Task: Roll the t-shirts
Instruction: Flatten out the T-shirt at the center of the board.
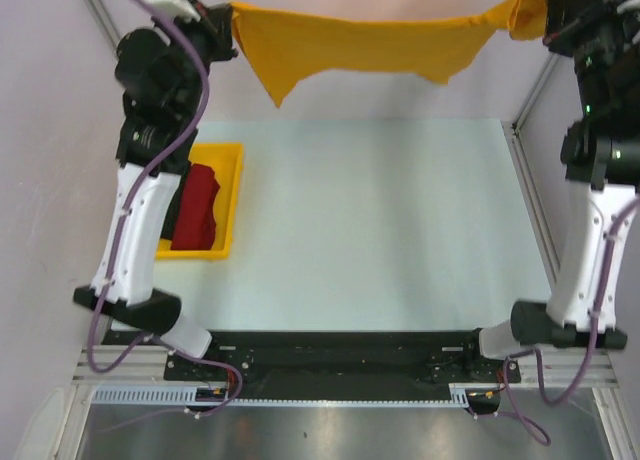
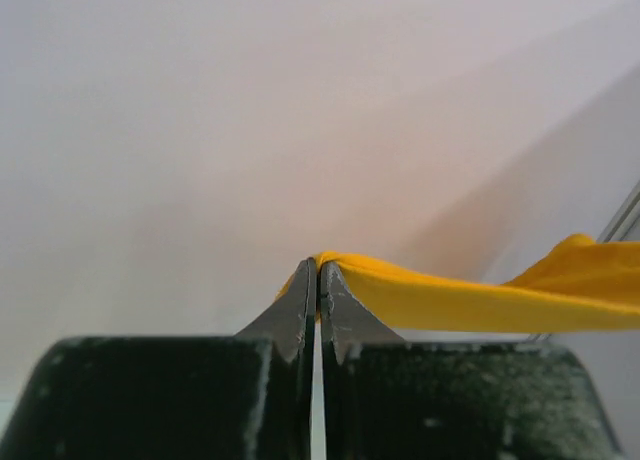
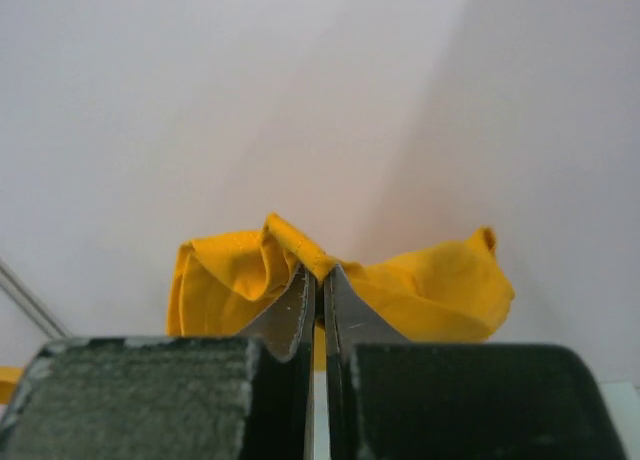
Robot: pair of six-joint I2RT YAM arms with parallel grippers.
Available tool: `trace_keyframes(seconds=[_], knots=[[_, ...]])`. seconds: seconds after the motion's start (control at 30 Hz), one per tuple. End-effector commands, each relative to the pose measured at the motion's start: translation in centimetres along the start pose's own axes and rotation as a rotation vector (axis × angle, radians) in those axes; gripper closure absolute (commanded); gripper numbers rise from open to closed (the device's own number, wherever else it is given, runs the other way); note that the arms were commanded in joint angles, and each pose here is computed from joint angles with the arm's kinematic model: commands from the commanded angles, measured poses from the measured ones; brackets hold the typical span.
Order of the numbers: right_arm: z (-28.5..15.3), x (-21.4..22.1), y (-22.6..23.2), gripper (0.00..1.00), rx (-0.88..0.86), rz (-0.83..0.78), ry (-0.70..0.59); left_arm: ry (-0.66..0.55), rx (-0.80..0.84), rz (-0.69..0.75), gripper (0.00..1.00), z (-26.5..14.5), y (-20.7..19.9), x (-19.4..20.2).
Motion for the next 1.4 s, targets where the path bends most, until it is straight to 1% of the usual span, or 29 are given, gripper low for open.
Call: trace_keyframes(seconds=[0.0, 0.03, 0.07, 0.1, 0.13, 0.17, 0.2, 0.23, 0.27, 0.3, 0.33, 0.37, 0.4, 0.47, 0.5, 0.53, 0.57, 0.63, 0.7, 0.73, 0.77, 0.8, 0.9, 0.93, 1.0, 1.03, 1.07, 1.27, 1.37], knots=[[-2.9, 4.7, -0.5, 1.00, 0.003, 0.014, 0.111, 0.080, -0.033, -0.039, 1.00, -3.2, 1.8, 3.1], [-4.8, 5.0, -0.2, 1.00, -0.004, 0.032, 0.118, 0.078, -0.010, -0.052, 1.00, -5.2, 1.7, 2.6], [-5.8, 6.1, -0.2, 1.00, -0.004, 0.041, 0.141, 0.171, -0.058, -0.067, 1.00, -5.8, 3.4, 6.4], [-6.7, 7.4, -0.3, 1.00, 0.001, 0.054, 0.177, 0.196, -0.074, -0.086, 0.99, -6.7, 4.0, 7.6], [-8.7, 10.7, -0.6, 1.00, 0.029, 0.088, 0.264, 0.201, -0.066, -0.103, 1.00, -8.4, 4.2, 7.7], [-9.9, 12.3, -0.7, 1.00, 0.044, 0.106, 0.320, 0.296, -0.122, -0.119, 1.00, -9.4, 6.2, 11.7], [-11.1, 14.3, -0.9, 1.00, 0.061, 0.128, 0.382, 0.326, -0.144, -0.138, 1.00, -10.4, 6.9, 13.1], [-12.9, 18.1, -1.3, 1.00, 0.085, 0.152, 0.499, 0.347, -0.154, -0.164, 1.00, -11.7, 7.3, 14.0], [-14.6, 19.2, -1.3, 1.00, 0.099, 0.159, 0.528, 0.453, -0.207, -0.210, 1.00, -13.6, 9.2, 18.3], [-15.8, 20.6, -1.5, 1.00, 0.128, 0.167, 0.572, 0.477, -0.226, -0.247, 1.00, -14.6, 9.9, 19.9], [-17.1, 22.2, -1.8, 0.96, 0.169, 0.180, 0.629, 0.508, -0.239, -0.286, 1.00, -15.7, 10.6, 21.7], [-19.1, 24.8, -2.1, 0.94, 0.191, 0.180, 0.705, 0.594, -0.286, -0.345, 1.00, -18.5, 12.4, 25.5], [-20.0, 25.9, -2.3, 0.91, 0.213, 0.183, 0.743, 0.586, -0.293, -0.378, 1.00, -19.1, 13.0, 26.8], [-22.7, 29.4, -2.7, 0.90, 0.250, 0.194, 0.861, 0.665, -0.395, -0.435, 1.00, -22.1, 15.1, 30.8], [-23.5, 30.2, -2.7, 0.90, 0.262, 0.201, 0.889, 0.668, -0.407, -0.452, 1.00, -22.5, 15.6, 31.8], [-24.3, 31.1, -2.8, 0.81, 0.276, 0.209, 0.926, 0.688, -0.446, -0.484, 1.00, -23.2, 16.0, 32.7], [-24.9, 31.8, -2.7, 0.73, 0.270, 0.217, 0.954, 0.717, -0.480, -0.487, 0.93, -24.0, 16.6, 33.6], [-26.2, 33.3, -2.7, 0.52, 0.275, 0.248, 1.036, 0.766, -0.498, -0.497, 0.84, -24.7, 16.7, 34.6], [-26.4, 33.8, -2.3, 0.46, 0.268, 0.275, 1.060, 0.755, -0.547, -0.488, 0.67, -25.2, 17.1, 34.7], [-26.4, 33.8, -2.4, 0.37, 0.286, 0.289, 1.061, 0.749, -0.560, -0.485, 0.57, -25.4, 17.1, 34.5], [-26.3, 33.8, -2.4, 0.30, 0.301, 0.296, 1.060, 0.746, -0.570, -0.481, 0.52, -25.7, 17.2, 34.4], [-26.2, 33.9, -2.5, 0.25, 0.321, 0.305, 1.057, 0.751, -0.584, -0.473, 0.52, -26.0, 17.2, 34.3], [-25.3, 34.6, -3.1, 0.28, 0.380, 0.299, 1.078, 0.760, -0.637, -0.445, 0.51, -27.0, 17.1, 33.5], [-24.9, 35.2, -3.5, 0.28, 0.419, 0.285, 1.112, 0.715, -0.673, -0.408, 0.50, -27.2, 17.2, 32.9], [-24.6, 35.7, -3.9, 0.31, 0.463, 0.277, 1.144, 0.723, -0.749, -0.349, 0.45, -28.5, 17.2, 32.5], [-24.6, 35.9, -4.0, 0.31, 0.479, 0.275, 1.154, 0.668, -0.782, -0.343, 0.44, -28.7, 17.3, 31.9], [-24.5, 36.3, -4.1, 0.31, 0.492, 0.282, 1.167, 0.677, -0.812, -0.337, 0.43, -29.4, 17.6, 32.0], [-24.1, 36.1, -4.6, 0.31, 0.557, 0.283, 1.168, 0.716, -0.876, -0.344, 0.45, -30.8, 18.2, 33.8], [-24.5, 35.9, -5.4, 0.31, 0.630, 0.278, 1.180, 0.712, -0.840, -0.391, 0.46, -30.9, 17.9, 34.6]])
Point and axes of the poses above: each gripper's point midway between its finger pads, its own z axis out along the fingers, its own y axis along the line the jaws close on, x = y × z, the point moved 10 cm from there along -z, back along the fingers, and after that the axes turned 15 degrees about -z, right-handed, at the moved point
